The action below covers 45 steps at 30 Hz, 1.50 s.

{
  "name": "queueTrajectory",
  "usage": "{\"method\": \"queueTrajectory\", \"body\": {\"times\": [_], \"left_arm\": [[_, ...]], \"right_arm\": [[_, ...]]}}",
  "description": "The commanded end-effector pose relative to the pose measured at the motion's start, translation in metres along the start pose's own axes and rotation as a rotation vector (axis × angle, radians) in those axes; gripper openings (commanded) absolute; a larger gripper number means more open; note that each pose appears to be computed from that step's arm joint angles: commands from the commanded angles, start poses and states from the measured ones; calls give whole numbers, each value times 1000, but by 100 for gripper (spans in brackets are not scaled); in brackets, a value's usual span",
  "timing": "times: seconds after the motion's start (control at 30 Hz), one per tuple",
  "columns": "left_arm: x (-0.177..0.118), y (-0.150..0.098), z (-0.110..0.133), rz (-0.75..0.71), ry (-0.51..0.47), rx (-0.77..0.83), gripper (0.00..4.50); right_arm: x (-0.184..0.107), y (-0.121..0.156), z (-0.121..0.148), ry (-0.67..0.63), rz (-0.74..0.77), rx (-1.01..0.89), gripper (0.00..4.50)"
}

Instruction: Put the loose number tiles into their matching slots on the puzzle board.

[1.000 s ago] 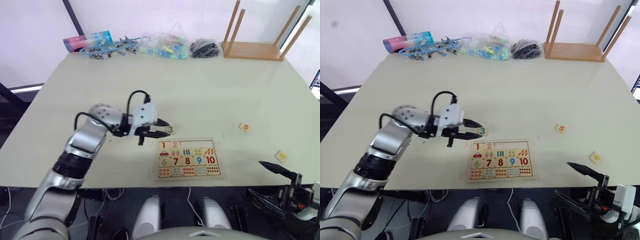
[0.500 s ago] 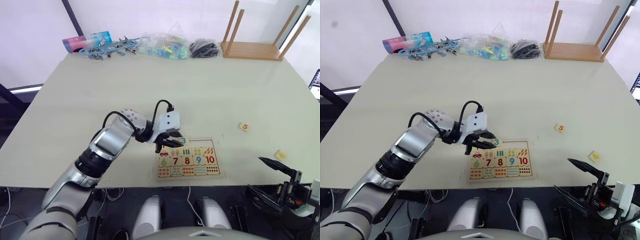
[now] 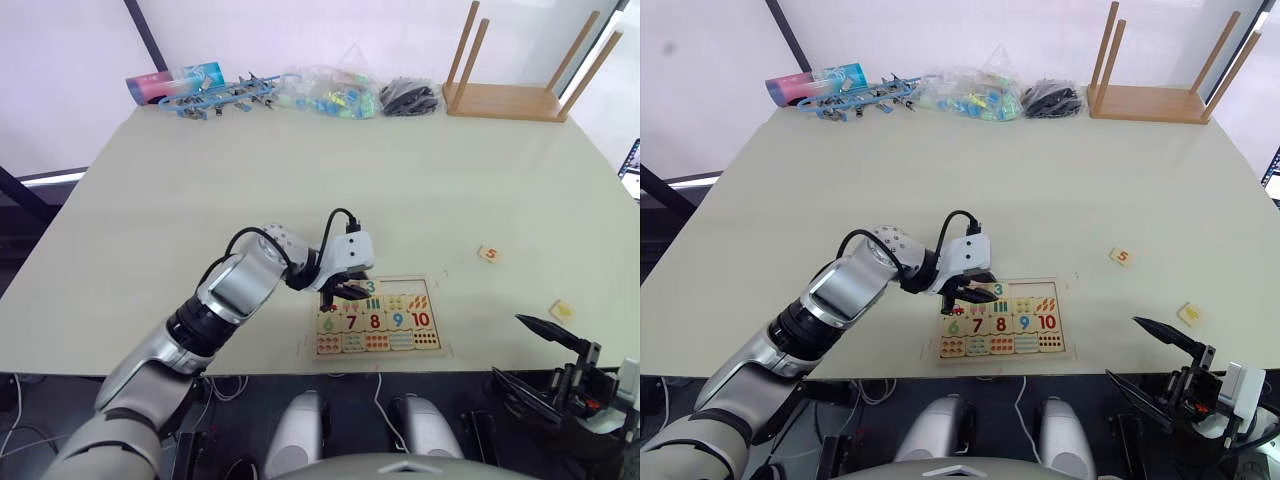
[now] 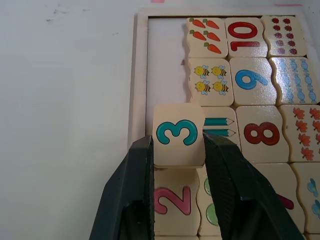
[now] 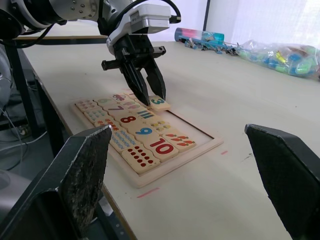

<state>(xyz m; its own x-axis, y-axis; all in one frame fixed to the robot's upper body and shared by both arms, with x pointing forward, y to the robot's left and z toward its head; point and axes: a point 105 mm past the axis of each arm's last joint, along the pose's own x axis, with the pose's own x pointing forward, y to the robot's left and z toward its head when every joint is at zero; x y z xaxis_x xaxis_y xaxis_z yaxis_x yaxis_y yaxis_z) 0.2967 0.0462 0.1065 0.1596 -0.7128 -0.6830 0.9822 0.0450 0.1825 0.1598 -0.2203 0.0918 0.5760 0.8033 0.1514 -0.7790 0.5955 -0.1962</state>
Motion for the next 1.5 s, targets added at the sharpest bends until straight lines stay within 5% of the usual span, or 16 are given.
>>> {"method": "queueTrajectory", "body": {"times": [0.03, 1.5], "left_arm": [[-2, 3, 9, 20, -4, 45, 94], [5, 0, 8, 1, 41, 64, 94]], "right_arm": [[1, -1, 9, -16, 6, -35, 450], [3, -1, 10, -20, -14, -44, 450]]}}
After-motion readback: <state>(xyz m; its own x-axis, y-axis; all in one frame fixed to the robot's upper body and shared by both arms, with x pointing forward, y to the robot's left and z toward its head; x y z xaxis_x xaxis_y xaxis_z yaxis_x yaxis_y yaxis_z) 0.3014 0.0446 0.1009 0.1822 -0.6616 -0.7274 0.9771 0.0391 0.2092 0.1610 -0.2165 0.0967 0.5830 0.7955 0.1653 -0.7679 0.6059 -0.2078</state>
